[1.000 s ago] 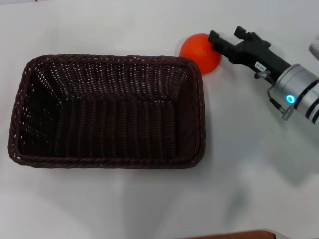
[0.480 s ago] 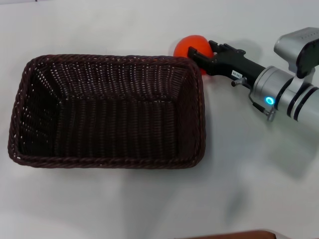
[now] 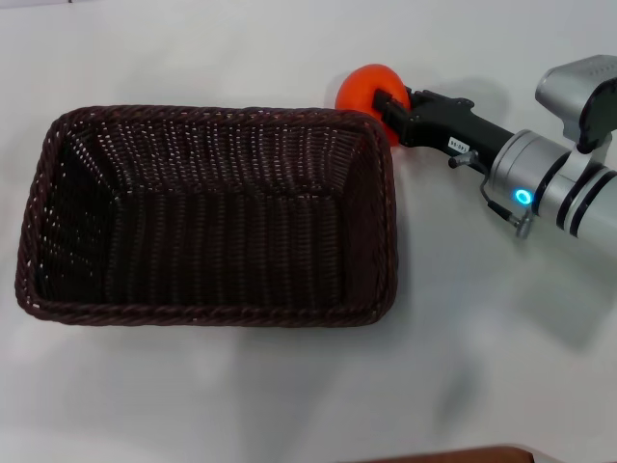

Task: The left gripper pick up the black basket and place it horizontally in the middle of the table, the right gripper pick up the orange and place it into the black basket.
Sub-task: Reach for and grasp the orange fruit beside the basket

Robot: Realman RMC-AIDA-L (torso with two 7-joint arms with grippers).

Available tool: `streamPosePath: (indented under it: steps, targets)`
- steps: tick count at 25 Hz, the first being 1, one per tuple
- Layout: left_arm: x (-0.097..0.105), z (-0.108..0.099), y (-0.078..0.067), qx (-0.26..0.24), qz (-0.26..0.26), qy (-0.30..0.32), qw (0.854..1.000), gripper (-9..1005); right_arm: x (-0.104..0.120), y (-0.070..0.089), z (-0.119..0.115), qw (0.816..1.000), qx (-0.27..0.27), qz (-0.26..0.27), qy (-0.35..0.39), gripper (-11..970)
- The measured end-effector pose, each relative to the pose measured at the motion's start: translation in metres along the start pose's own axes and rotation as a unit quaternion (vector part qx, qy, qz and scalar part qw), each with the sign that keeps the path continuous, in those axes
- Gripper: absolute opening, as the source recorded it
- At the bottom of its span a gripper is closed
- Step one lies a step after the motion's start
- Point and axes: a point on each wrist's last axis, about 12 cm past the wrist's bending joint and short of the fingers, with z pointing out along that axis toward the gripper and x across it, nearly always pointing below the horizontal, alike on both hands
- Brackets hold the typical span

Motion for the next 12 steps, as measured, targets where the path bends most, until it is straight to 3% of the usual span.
streamPosePath:
  steps: [2,7,12]
  targets:
    - [0.001,0.0,-0.001,0.005,0.01,0.0,1.0,767,0.001,-0.001,0.0,1.0,0.003,0.001,0.002,324]
    - [0.003,0.0,-0.002,0.013,0.017,-0.003,1.0,768,0.005,-0.004,-0.004,0.999,0.026,0.003,0.025,274]
    - [0.006,-0.002,0.0,0.016,0.002,-0.014,1.0,769,0.023,-0.004,-0.019,0.994,0.076,0.01,0.083,224]
